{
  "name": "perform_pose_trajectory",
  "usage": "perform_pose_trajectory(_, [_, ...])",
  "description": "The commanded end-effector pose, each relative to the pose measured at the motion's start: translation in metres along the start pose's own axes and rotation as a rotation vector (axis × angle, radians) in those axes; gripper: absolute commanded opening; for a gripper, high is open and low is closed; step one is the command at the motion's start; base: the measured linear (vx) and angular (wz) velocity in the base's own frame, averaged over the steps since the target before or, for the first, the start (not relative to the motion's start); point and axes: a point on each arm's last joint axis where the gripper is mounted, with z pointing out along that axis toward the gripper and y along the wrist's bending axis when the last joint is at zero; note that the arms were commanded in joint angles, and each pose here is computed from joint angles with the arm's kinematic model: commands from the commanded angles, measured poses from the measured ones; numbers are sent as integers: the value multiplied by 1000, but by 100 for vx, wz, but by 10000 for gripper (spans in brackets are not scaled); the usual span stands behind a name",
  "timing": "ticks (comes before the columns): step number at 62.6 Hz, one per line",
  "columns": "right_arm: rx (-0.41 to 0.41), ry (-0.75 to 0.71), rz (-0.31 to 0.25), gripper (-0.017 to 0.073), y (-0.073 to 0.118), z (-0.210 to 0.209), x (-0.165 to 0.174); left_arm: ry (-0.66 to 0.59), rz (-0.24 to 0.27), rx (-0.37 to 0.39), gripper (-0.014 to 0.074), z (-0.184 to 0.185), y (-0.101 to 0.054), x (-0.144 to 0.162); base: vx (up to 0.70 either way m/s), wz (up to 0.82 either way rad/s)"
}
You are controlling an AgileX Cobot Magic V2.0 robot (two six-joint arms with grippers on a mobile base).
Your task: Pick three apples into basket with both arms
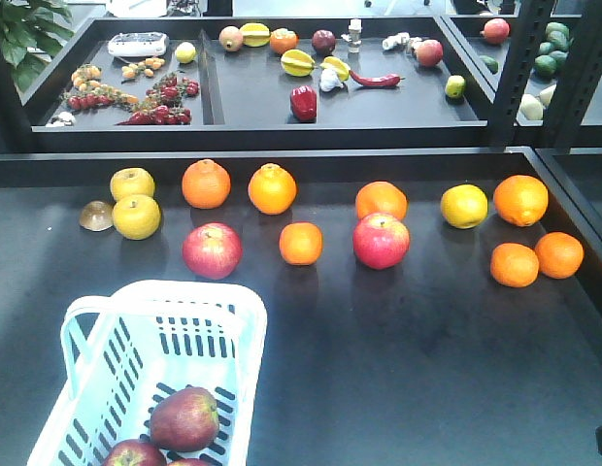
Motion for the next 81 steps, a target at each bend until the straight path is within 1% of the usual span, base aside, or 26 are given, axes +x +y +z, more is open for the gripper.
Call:
perform_pose_trajectory(1, [7, -72, -17, -5, -1, -4, -11, -61, -78, -13, -6, -3, 1, -11, 0, 0])
perform_pose_trajectory(2, [7, -72, -17, -5, -1, -4, -11, -54, -95, -14, -6, -3, 1, -10, 0, 0])
perform_pose_trajectory(4, [7, -72, -17, -5, -1, -4, -11, -47, -113, -15, -6, -3, 2, -9, 0, 0])
perform_pose_trajectory(14, [7, -72, -18, -5, -1, -4, -11, -58, -141, -11, -6, -3, 1, -10, 0, 0])
perform_pose_trajectory(25, [7, -72, -18, -5, -1, -4, -11, -126, -140, -4, -6, -3, 1, -16, 0, 0])
perform_pose_trajectory(30, [7, -72, -18, -5, -1, -4, -11, -149, -124, -3, -6, -4, 1, -19, 0, 0])
perform_pose_trajectory(34, [7, -72, -18, -5, -1, -4, -11, -150, -114, -4, -6, -4, 1, -19, 0, 0])
perform_pose_trajectory(81, [7, -72, -18, -5, -1, -4, -11, -149, -114, -4, -6, -4, 1, -19, 0, 0])
